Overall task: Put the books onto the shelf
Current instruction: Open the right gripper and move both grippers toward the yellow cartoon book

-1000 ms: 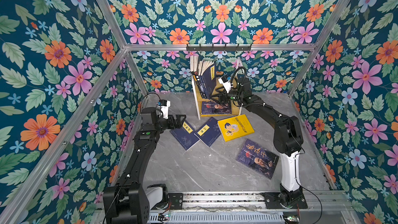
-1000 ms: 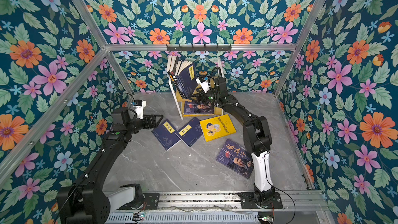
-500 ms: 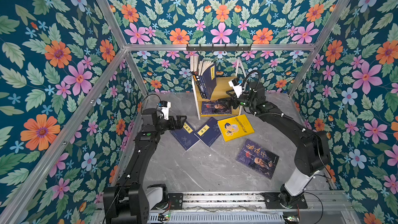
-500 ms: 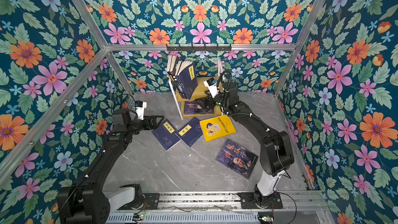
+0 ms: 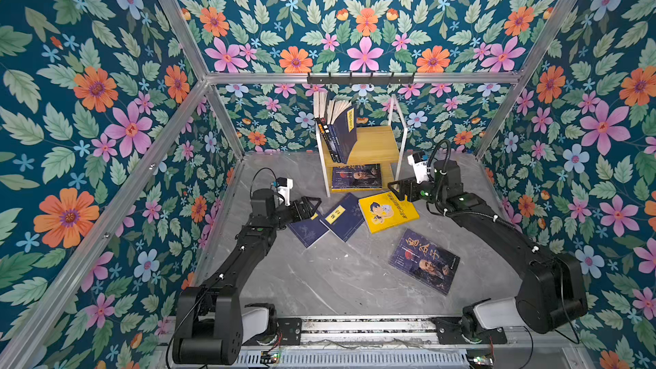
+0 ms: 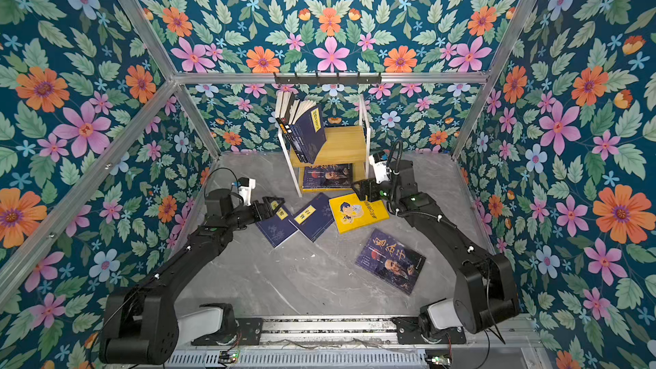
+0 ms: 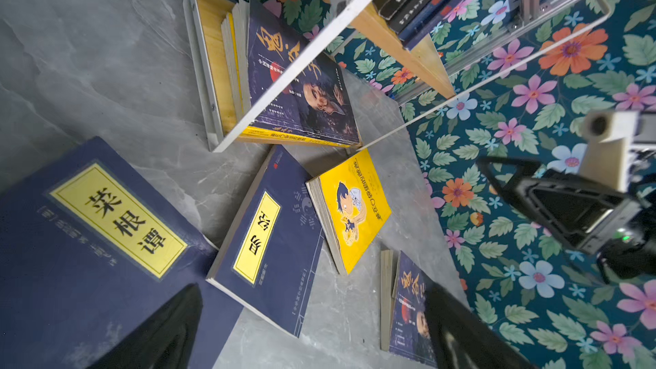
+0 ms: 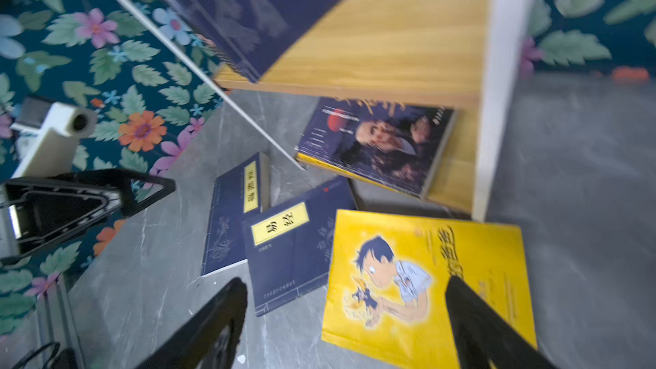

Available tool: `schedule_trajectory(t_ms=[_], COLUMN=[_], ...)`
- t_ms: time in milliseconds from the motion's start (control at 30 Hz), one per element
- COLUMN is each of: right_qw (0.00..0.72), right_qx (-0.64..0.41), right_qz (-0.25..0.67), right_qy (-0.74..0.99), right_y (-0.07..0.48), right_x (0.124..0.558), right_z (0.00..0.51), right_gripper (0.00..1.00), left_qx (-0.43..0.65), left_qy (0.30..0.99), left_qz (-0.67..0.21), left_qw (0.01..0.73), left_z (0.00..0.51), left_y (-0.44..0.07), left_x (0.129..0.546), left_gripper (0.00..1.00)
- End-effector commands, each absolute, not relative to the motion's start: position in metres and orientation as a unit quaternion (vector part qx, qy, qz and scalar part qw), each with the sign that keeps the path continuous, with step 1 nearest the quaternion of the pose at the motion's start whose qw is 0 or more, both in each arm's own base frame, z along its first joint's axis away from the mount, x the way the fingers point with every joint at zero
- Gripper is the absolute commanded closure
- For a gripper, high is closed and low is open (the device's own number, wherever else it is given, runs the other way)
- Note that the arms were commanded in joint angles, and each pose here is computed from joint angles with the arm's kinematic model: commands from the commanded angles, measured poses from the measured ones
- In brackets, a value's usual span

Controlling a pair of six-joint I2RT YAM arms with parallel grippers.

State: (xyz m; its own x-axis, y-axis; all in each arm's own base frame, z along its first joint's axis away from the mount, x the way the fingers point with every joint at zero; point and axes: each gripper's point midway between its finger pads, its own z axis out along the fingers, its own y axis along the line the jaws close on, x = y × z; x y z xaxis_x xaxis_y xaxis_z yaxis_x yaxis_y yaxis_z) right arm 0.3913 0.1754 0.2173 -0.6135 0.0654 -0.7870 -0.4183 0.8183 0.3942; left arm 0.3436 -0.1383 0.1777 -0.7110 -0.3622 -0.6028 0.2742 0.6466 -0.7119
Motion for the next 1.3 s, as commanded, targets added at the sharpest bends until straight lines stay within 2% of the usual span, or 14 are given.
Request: schedule_trajectory(t_ms=[0,200,333,500,733,1000,1267], right_qw=[0.403,0.364,0.336,0.297,0.272,0.240,0.217], right_qx=[-0.016,0.036,0.070,0.078,0.098,0.107,0.100], right_qz=[0.267,0.235,0.244,0.249,0.277,0.294,0.299], right_qy=[0.875,0.901,0.907,0.918,0.916,0.919,0.924], right_y=[0.145,0.110,0.094,0.091,0.100,0.113,0.132], right_x=[0.389,0.389,0.407,0.437,0.463,0.450,0.430], right_z=[0.186,0.131,0.105,0.075,0.057,0.032,0.019], right_gripper=[0.14,0.15,0.17,0.19,0.21,0.22,0.23], left_qx=[-0.055,-0.035,-0.053,-0.094,-0.087,-0.140,-0.138], left_qy=[0.804,0.814,0.811,0.790,0.790,0.818,0.844], left_qz=[-0.446,-0.456,-0.477,-0.524,-0.548,-0.519,-0.496], left_qw=[0.389,0.359,0.334,0.305,0.261,0.204,0.151], left_z=[0.184,0.165,0.158,0.143,0.134,0.082,0.050], left_y=[-0.143,-0.172,-0.188,-0.208,-0.254,-0.263,-0.281], left_x=[0.350,0.341,0.342,0.335,0.338,0.347,0.345], left_gripper=[0.00,0.00,0.01,0.01,0.00,0.00,0.00])
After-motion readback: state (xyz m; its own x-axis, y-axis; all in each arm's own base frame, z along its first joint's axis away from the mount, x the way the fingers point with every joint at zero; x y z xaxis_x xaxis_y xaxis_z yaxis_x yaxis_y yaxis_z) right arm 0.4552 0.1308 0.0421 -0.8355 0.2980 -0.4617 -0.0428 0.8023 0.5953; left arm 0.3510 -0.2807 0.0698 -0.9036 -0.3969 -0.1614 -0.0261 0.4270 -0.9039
